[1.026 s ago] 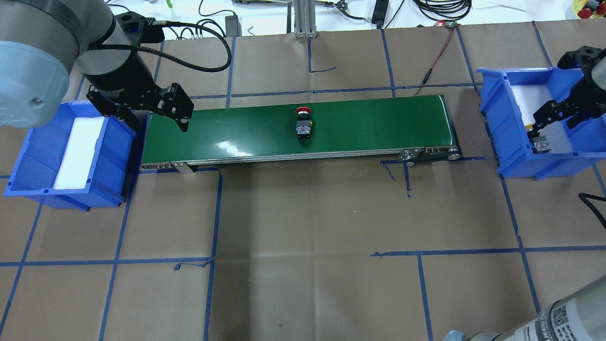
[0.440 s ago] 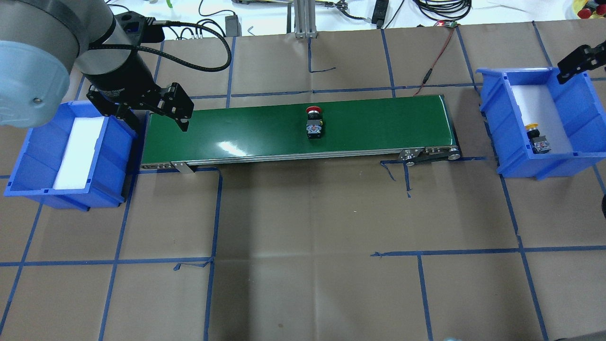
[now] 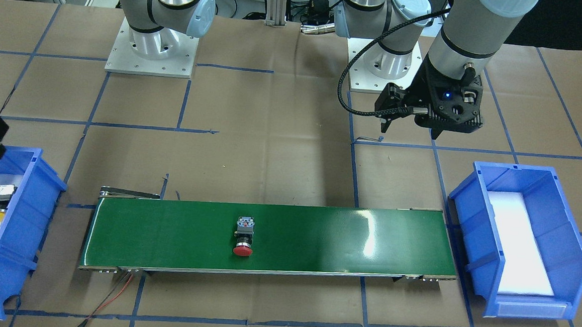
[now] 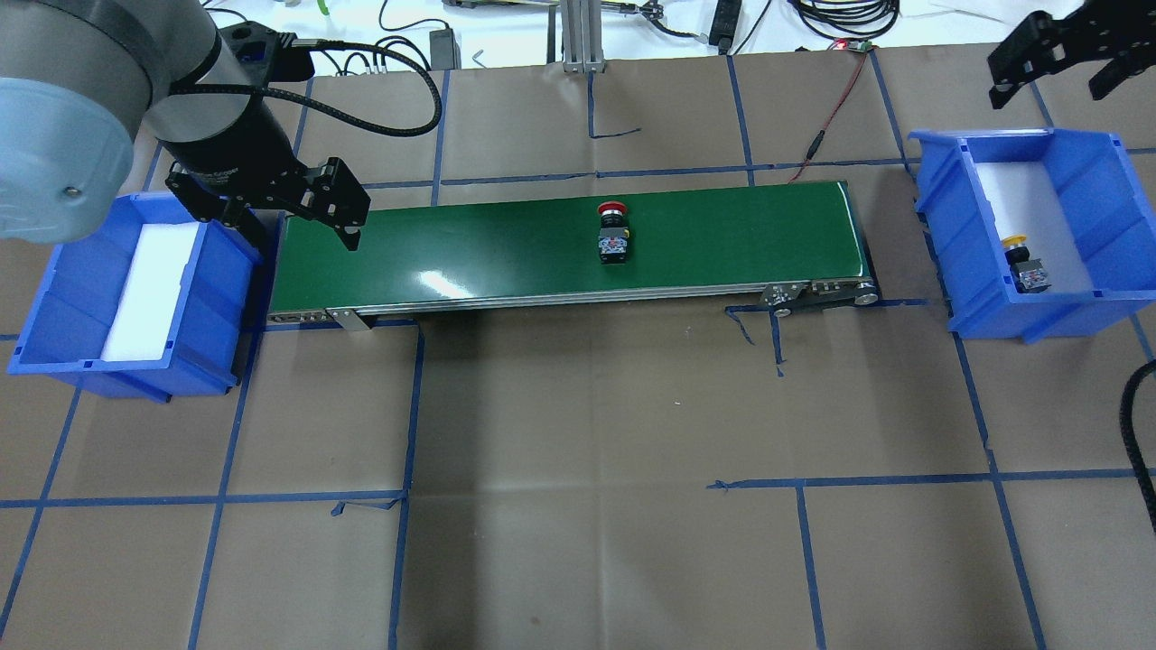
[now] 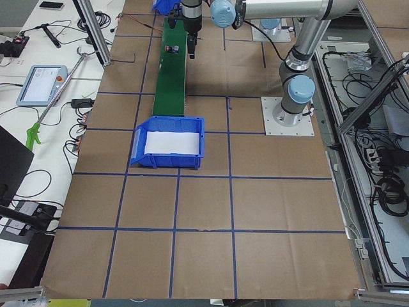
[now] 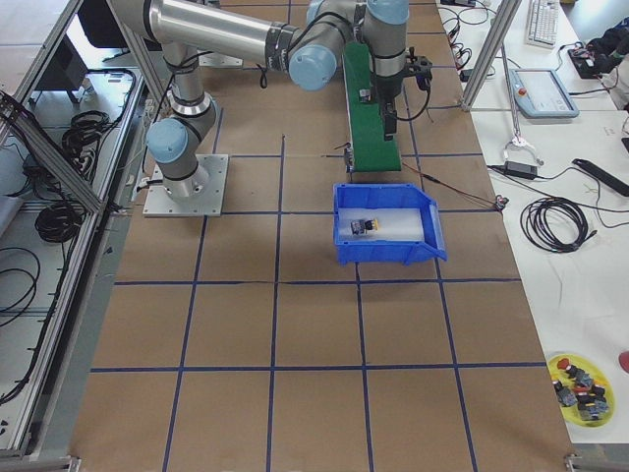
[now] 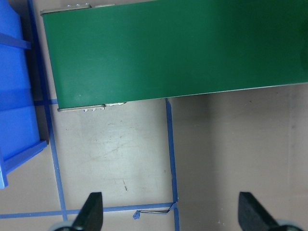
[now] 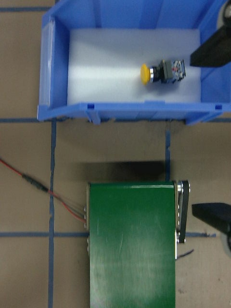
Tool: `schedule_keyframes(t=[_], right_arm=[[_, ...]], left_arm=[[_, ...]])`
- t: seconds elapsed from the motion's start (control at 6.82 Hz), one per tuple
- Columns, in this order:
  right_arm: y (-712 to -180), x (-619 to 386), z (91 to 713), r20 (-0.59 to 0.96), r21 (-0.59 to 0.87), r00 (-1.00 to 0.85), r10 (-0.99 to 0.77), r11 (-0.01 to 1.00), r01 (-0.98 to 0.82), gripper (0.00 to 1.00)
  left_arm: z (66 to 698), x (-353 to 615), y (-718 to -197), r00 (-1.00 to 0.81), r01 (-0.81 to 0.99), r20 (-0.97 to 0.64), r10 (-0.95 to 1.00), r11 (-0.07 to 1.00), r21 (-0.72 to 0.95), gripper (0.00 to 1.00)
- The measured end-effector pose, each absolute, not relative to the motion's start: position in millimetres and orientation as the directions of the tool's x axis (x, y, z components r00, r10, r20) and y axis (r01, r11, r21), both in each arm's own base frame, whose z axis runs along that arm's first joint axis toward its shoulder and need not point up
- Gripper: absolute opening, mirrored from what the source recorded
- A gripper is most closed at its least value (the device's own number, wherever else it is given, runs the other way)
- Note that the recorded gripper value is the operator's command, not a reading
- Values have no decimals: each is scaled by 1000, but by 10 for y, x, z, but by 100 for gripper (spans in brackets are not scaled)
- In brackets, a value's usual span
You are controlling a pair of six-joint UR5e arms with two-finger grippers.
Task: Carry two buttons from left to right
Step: 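Move the right gripper back over the red button on the belt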
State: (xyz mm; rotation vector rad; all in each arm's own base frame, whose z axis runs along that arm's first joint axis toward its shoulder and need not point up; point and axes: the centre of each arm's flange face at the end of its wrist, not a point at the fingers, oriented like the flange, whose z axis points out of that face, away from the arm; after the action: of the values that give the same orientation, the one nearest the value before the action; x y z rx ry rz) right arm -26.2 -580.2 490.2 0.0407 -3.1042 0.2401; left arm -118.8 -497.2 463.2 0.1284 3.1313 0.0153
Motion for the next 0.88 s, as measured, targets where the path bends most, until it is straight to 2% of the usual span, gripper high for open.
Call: schedule_keyframes(t=[0.44,0.88], right_arm=[[-5606,1028,4889,-10,-106,-999,47,993,48,100],[-5437,1351,4691,-30,-73,-998,51,996,53,100]], left_arm=[[4629,-1188,-4968,-997,82,-7,82,997,11,100],[4639,-1188,-4965,-997,82,-7,82,997,9,100]])
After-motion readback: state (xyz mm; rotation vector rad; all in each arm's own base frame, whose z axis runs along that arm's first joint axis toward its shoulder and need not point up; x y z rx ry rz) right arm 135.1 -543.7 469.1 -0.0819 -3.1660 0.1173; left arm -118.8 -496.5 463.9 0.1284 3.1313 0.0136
